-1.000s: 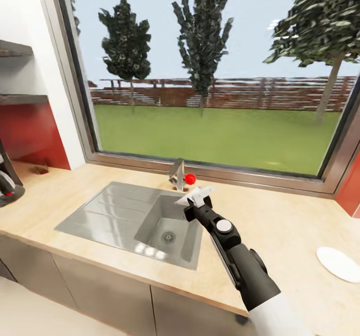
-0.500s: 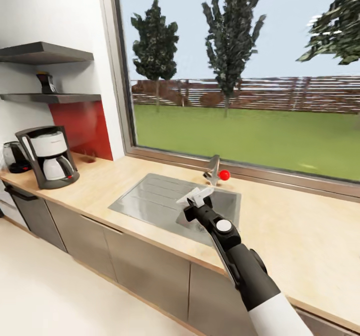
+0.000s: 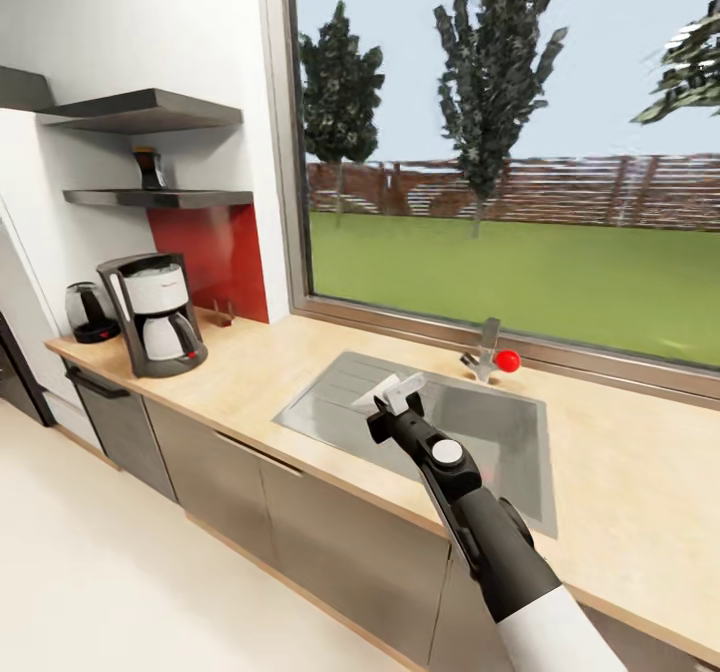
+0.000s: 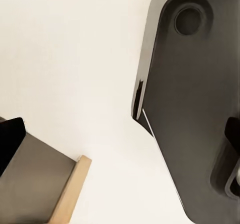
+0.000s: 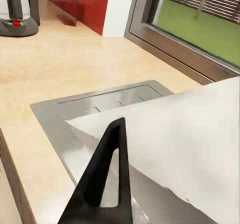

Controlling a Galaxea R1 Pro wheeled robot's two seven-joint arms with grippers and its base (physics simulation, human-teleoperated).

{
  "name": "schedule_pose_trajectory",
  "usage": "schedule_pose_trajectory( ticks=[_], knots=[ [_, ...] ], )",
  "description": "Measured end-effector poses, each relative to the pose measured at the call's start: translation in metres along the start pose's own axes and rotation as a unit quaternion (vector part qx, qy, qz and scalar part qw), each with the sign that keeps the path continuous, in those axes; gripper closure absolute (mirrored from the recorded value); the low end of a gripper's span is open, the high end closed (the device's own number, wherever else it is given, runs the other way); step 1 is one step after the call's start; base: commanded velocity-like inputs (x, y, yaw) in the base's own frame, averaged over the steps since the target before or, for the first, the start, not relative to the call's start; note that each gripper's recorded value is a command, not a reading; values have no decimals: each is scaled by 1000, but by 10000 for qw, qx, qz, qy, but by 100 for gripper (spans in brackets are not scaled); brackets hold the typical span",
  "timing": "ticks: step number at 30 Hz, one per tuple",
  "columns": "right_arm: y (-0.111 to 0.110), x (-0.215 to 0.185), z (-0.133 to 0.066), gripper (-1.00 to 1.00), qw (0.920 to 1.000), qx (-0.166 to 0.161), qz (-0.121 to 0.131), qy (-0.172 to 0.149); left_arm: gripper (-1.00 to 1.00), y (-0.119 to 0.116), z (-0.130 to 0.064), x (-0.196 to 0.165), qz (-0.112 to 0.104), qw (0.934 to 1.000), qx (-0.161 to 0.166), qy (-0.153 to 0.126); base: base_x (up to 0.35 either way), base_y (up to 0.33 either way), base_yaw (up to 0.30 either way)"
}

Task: Set up a coffee station on the kitchen countertop: keep the coffee maker on the countertop, move the bottle of coffee from the kitchen shelf to the counter next to the coffee maker, place a paper coffee filter on top of the coffee maker, put the saucer next to the coffee maker with the coffee cup on the saucer, and place the electric kettle next to the coffee maker.

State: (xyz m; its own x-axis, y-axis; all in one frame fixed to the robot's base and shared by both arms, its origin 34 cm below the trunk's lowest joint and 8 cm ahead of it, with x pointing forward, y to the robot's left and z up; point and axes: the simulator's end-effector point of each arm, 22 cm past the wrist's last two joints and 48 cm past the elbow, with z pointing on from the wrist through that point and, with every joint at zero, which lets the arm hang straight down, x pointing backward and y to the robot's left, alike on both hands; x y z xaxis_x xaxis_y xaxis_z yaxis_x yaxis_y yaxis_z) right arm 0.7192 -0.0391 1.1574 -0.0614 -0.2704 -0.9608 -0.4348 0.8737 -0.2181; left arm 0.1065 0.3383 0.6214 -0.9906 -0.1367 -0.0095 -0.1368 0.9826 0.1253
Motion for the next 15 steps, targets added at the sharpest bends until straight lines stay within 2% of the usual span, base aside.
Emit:
schedule_pose_trajectory(
  ticks=[15],
  knots=[
    [1,0,0,100,10000,-15,-19,1,-100,-3,0,1,3,10000,19,-2,168,318,0]
  ],
)
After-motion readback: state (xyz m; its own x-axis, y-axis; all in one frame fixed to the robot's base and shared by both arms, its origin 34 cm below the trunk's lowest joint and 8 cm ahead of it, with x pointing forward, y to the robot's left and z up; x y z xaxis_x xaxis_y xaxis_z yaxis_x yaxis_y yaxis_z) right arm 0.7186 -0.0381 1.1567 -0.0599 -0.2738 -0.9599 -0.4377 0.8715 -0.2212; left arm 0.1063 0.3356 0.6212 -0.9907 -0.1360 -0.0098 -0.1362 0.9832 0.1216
